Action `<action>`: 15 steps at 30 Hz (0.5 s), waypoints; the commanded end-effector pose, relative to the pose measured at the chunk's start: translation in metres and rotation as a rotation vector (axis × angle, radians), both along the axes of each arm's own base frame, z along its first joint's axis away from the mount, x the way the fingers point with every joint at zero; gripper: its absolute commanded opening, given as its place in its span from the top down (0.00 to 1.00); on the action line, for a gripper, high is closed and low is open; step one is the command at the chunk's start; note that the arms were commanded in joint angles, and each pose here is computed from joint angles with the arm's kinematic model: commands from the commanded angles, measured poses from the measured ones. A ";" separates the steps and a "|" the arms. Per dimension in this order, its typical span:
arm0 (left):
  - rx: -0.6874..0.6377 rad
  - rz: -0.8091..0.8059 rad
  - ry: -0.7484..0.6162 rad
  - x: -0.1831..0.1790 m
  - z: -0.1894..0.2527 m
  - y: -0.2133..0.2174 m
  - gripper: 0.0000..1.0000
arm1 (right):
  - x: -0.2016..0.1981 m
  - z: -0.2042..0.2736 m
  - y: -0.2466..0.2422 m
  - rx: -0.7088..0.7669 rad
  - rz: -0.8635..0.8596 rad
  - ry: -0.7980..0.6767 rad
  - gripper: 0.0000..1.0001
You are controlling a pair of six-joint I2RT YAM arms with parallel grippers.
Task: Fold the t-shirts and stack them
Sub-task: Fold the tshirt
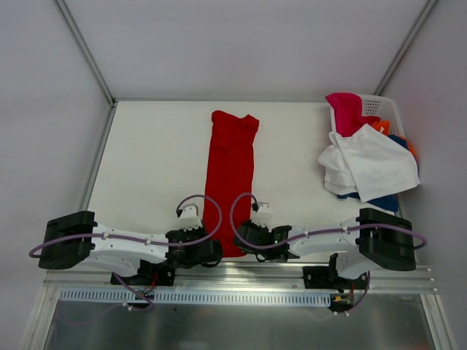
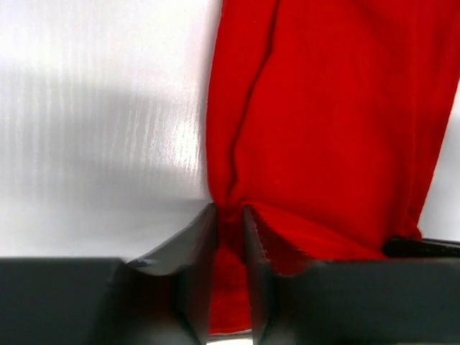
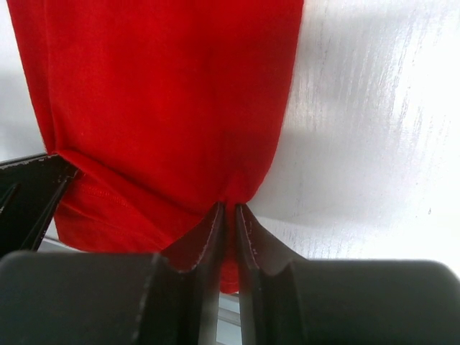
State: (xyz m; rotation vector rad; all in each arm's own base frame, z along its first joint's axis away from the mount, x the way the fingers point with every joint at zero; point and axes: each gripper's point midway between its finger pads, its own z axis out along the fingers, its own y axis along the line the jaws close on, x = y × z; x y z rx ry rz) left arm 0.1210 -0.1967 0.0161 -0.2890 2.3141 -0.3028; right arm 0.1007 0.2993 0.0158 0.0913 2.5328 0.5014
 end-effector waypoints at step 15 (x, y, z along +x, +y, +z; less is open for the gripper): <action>0.023 -0.140 0.039 -0.003 0.023 -0.026 1.00 | 0.006 0.006 -0.023 -0.130 0.025 -0.009 0.95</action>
